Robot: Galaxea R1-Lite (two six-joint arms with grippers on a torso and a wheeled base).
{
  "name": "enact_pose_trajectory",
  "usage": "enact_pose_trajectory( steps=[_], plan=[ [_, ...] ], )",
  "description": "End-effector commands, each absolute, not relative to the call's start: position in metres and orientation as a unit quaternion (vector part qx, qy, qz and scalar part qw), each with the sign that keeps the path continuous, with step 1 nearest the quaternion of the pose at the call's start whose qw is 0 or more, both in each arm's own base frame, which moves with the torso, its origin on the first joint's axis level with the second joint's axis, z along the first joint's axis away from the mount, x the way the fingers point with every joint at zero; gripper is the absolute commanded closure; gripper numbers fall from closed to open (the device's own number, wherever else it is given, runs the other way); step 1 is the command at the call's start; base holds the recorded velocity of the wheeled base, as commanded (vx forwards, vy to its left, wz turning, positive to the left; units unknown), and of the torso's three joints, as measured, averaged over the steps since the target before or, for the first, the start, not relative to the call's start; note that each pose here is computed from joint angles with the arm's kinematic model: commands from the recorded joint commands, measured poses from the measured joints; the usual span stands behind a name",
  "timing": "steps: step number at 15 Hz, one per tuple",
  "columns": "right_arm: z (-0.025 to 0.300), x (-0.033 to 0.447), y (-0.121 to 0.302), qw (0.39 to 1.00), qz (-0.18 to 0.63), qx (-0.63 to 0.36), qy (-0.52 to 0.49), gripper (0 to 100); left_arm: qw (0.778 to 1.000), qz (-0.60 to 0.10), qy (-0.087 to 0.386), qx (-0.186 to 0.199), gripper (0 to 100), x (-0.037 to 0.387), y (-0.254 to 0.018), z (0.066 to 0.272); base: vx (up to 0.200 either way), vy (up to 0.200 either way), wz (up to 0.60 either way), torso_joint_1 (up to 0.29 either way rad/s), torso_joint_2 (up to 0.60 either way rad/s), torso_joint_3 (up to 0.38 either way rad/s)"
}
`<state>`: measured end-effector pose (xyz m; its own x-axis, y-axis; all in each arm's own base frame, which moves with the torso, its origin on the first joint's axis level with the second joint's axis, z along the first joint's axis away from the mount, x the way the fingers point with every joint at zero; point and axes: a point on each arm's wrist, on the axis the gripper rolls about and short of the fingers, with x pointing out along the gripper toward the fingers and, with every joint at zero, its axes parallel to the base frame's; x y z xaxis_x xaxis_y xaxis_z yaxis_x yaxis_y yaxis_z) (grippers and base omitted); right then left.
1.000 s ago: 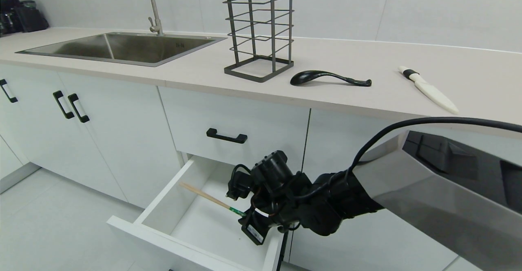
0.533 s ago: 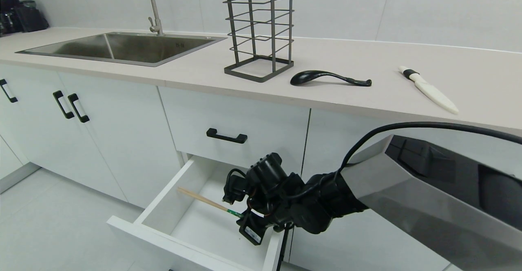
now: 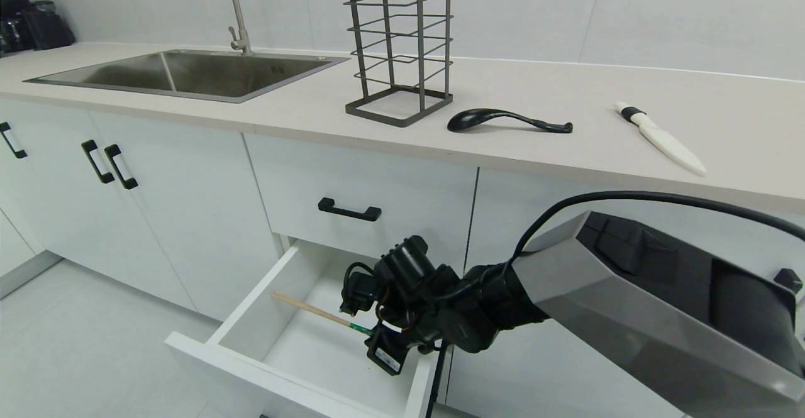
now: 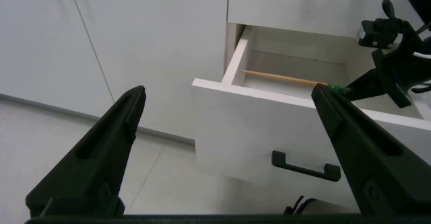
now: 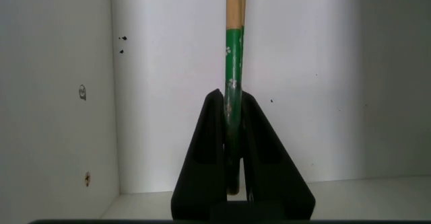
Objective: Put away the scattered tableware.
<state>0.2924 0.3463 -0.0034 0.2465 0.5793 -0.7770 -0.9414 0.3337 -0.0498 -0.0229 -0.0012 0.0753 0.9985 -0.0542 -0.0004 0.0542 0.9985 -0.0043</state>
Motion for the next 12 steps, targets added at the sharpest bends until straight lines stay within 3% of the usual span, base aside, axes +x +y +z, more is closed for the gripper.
enact_pose_trajectory(
  steps=[1, 12],
  plan=[
    [-0.01, 0.295, 0.351, 0.743, 0.514, -0.266, 0.336, 100, 1.0, -0.027, 0.001, -0.002, 0, -0.023, -0.001, 0.075, 0.0, 0.0, 0.0, 0.0, 0.0, 0.0],
    [-0.021, 0.301, 0.361, 0.74, 0.515, -0.27, 0.338, 100, 1.0, -0.027, 0.001, -0.002, 0, -0.023, -0.001, 0.075, 0.0, 0.0, 0.0, 0.0, 0.0, 0.0]
  ],
)
